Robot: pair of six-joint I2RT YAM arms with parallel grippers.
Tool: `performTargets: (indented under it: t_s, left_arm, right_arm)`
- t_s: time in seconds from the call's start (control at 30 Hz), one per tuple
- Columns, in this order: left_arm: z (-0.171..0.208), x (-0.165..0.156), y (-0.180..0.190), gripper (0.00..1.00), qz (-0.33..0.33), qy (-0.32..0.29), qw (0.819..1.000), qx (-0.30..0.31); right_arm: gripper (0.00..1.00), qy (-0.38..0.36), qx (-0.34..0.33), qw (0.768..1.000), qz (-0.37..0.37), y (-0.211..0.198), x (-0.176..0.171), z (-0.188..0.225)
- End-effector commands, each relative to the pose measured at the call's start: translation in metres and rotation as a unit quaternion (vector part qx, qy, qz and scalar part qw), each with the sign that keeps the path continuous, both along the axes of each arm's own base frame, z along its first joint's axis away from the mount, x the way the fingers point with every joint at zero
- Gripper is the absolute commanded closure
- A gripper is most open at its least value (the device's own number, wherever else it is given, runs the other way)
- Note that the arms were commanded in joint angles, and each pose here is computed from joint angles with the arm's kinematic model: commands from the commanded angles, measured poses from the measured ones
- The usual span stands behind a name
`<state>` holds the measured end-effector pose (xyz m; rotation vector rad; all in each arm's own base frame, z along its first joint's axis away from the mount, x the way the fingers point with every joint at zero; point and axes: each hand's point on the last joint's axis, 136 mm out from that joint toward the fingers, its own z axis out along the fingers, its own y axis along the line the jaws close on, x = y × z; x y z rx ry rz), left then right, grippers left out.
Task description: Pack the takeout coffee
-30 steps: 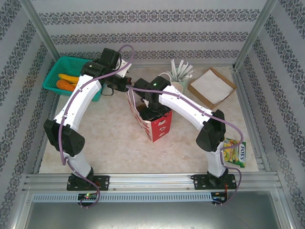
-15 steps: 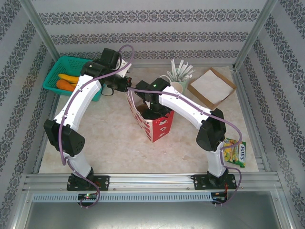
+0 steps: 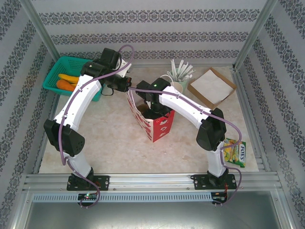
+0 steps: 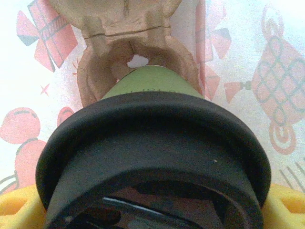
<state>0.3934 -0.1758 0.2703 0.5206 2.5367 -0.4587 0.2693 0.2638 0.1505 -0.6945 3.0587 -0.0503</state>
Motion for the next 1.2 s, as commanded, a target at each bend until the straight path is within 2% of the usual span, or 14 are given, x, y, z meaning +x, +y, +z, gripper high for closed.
performTargets:
  t_s: [0.0, 0.9, 1.17]
  left_arm:
    - [0.008, 0.004, -0.002, 1.00, 0.004, -0.017, 1.000, -0.011]
    - [0.007, 0.004, -0.004, 1.00, 0.003, -0.014, 1.000, -0.013]
    - [0.006, 0.004, -0.004, 1.00, 0.002, -0.012, 1.000, -0.015]
  right_arm:
    - [0.67, 0.015, -0.006, 1.000, -0.009, -0.003, -0.002, -0.007]
    - [0.68, 0.001, -0.008, 1.000, -0.017, -0.006, 0.003, -0.019]
    - [0.69, -0.043, 0.027, 0.998, -0.021, 0.002, 0.016, -0.002]
